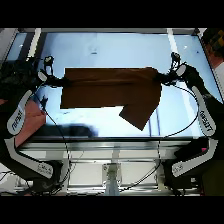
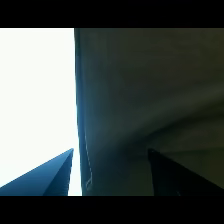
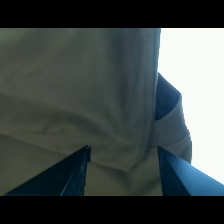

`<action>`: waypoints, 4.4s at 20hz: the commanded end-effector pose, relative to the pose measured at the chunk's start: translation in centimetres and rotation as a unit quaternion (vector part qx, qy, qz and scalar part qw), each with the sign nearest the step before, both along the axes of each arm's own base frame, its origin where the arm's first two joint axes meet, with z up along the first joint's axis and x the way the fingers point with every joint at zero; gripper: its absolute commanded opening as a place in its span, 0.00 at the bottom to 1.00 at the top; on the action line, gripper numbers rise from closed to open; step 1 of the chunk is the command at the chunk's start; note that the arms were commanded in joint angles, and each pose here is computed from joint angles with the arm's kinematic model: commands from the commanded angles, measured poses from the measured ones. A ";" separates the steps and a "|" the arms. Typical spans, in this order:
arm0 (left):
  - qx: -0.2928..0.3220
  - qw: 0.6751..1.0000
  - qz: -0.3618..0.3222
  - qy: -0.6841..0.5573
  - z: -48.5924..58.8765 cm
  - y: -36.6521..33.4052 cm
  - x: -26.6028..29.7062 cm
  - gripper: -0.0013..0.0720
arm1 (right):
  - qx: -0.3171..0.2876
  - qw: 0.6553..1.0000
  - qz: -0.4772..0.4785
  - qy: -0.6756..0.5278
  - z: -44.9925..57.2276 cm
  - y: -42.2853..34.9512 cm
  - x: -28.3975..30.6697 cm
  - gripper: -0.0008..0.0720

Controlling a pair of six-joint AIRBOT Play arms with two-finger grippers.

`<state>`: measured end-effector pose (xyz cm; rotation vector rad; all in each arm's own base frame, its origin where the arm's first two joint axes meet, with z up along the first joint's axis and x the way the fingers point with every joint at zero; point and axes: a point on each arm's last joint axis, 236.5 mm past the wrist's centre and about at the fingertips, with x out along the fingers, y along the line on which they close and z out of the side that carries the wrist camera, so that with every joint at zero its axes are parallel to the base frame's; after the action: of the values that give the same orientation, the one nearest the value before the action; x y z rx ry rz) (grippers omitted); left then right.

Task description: Fold the clothes and pants, and hang the long-sleeved shirts on hangers.

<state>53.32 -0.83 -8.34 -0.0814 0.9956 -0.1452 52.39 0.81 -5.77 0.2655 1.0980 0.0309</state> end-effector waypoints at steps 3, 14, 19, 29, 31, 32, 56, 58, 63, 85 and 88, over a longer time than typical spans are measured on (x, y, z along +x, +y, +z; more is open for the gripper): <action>0.008 0.999 0.001 -0.038 5.1 0.8 0.1 0.75 | -0.016 1.000 0.016 0.001 3.3 -0.3 -1.2 0.67; 0.022 0.998 0.029 0.047 11.8 11.1 -10.0 0.50 | 0.036 0.978 0.067 0.194 5.4 -6.6 -16.4 0.61; -0.020 0.998 0.024 0.046 11.9 9.5 -10.0 0.51 | 0.207 0.948 0.073 0.232 1.4 0.6 -20.3 0.61; -0.035 0.998 0.025 0.039 12.2 8.9 -9.7 0.51 | 0.193 0.949 0.069 0.240 -6.7 7.4 -23.9 0.61; -0.035 0.998 0.025 0.039 12.2 8.9 -9.7 0.51 | 0.196 0.954 0.057 0.220 -7.0 8.3 -23.5 0.61; -0.035 0.998 0.025 0.039 12.2 8.9 -9.7 0.51 | 0.195 0.958 0.050 0.206 -7.1 8.6 -23.2 0.61; -0.033 0.999 0.027 0.034 12.3 9.1 -9.5 0.51 | 0.198 0.968 -0.144 0.062 -5.2 6.4 -21.2 0.43; -0.031 0.999 0.029 0.030 12.4 9.2 -9.3 0.51 | 0.201 0.966 -0.159 0.044 -4.9 6.0 -20.4 0.43; -0.029 0.999 0.031 0.024 12.5 9.4 -9.0 0.51 | 0.200 0.965 -0.167 0.041 -5.1 5.7 -20.1 0.43; -0.025 0.999 0.030 0.034 12.2 9.6 -9.5 0.51 | 0.189 0.977 -0.096 -0.017 -1.9 8.9 -19.3 0.03; -0.034 0.997 0.045 0.045 11.2 10.4 -10.3 0.51 | 0.194 0.976 -0.088 -0.043 0.1 9.0 -19.0 0.03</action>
<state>43.65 9.12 3.51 -0.1754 1.0588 -0.1042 33.13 9.70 -7.38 0.7106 1.0161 0.0757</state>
